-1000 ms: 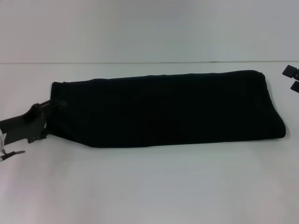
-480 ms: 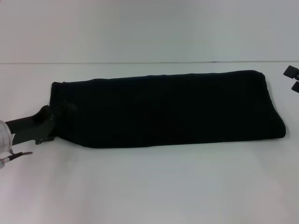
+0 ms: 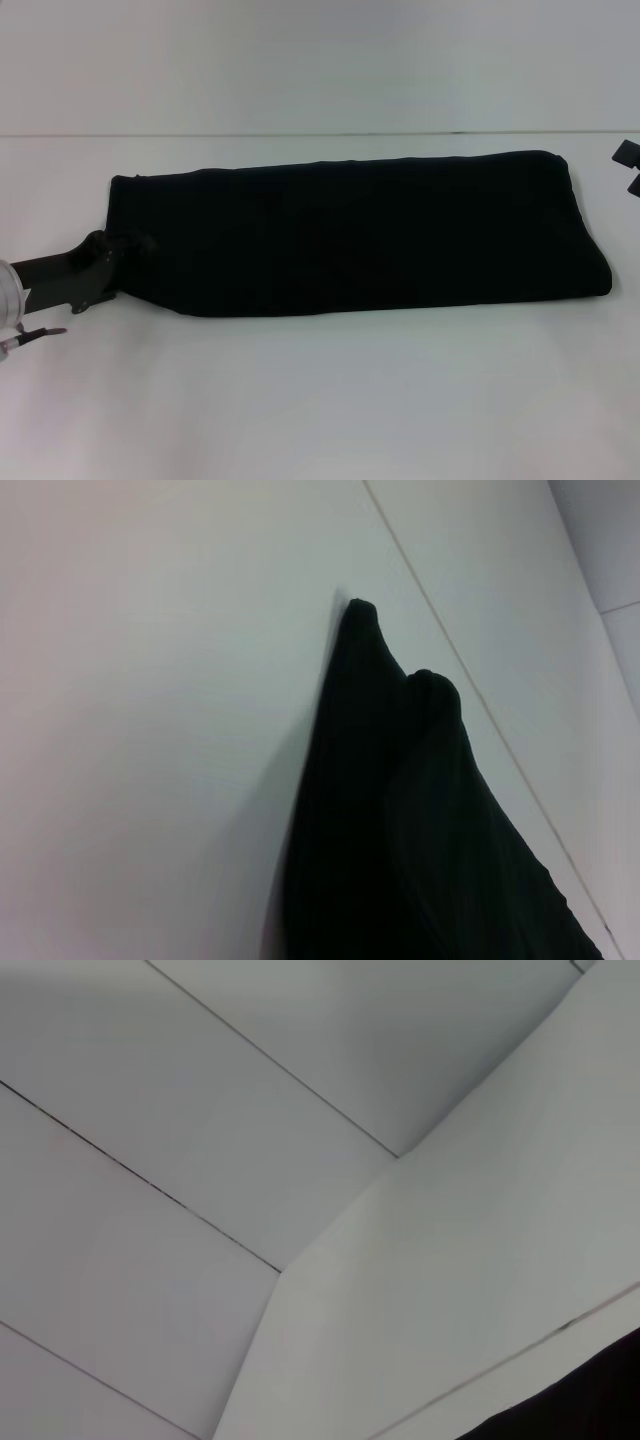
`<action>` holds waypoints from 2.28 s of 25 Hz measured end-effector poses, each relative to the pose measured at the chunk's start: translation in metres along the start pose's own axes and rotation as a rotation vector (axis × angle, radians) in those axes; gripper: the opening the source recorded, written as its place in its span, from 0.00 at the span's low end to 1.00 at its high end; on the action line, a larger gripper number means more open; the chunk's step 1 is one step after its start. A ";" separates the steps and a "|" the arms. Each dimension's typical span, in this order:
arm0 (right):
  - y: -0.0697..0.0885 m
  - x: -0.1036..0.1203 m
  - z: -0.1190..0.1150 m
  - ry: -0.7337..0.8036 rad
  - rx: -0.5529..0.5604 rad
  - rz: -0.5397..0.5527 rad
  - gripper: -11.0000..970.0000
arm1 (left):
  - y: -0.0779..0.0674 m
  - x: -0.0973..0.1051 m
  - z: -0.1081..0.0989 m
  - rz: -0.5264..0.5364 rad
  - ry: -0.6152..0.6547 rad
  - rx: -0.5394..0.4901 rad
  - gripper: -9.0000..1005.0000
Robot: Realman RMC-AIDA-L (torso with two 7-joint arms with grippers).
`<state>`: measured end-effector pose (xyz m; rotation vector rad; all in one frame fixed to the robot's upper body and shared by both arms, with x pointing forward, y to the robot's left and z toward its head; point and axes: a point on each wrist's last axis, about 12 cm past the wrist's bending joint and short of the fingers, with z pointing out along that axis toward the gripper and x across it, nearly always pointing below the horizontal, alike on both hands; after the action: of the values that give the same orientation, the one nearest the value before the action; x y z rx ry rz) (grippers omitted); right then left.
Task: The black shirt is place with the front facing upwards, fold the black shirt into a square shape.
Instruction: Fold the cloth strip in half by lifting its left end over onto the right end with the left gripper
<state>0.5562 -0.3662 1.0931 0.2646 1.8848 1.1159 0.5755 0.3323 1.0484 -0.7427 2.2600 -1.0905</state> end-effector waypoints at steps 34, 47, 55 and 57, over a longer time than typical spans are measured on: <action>-0.005 0.000 -0.001 -0.011 0.029 0.017 0.94 | 0.043 -0.021 -0.044 -0.031 -0.273 -0.104 0.03; -0.007 0.002 0.000 -0.012 0.041 0.029 0.94 | 0.011 -0.014 -0.055 0.070 -0.216 0.177 0.04; -0.006 0.004 0.003 0.004 0.034 0.024 0.93 | -0.072 -0.011 -0.032 0.235 -0.114 0.439 0.04; -0.006 0.005 0.003 0.006 0.034 0.024 0.93 | -0.097 -0.002 -0.019 0.289 -0.065 0.486 0.04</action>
<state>0.5575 -0.3651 1.0850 0.3037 1.9118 1.1024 0.5892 0.2925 1.1383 -0.2397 1.8601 -1.3678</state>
